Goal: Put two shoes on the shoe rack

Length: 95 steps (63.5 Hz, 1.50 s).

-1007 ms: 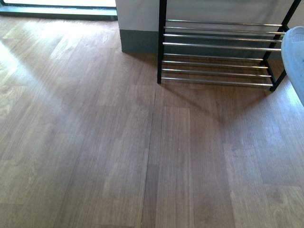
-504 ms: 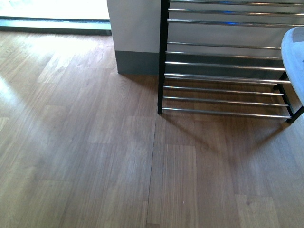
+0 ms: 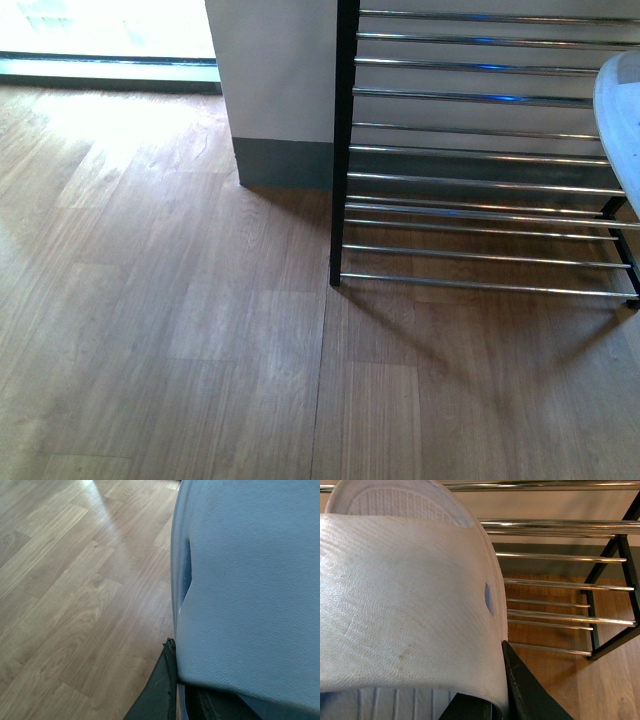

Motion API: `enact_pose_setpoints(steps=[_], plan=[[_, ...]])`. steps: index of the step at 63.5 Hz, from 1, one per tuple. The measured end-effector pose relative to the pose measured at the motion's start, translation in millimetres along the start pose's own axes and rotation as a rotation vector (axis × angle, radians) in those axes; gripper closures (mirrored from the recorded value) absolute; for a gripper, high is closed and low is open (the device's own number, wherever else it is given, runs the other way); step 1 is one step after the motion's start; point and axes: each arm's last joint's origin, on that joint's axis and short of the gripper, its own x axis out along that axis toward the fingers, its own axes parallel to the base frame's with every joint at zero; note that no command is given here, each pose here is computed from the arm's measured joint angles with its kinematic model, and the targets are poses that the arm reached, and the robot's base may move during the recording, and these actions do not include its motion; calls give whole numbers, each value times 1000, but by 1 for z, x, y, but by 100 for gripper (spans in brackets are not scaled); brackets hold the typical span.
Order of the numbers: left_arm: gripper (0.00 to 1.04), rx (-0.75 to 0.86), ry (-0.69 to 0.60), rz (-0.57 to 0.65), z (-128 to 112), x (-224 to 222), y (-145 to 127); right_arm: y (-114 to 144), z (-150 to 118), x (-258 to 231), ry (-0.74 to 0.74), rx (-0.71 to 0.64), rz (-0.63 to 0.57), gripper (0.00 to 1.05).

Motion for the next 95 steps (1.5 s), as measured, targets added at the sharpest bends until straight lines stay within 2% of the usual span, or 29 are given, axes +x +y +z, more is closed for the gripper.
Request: enact_pose_setpoints(steps=[95], plan=[[103, 2, 3, 1, -1, 0, 0, 0, -1, 0, 4, 1, -3, 103]])
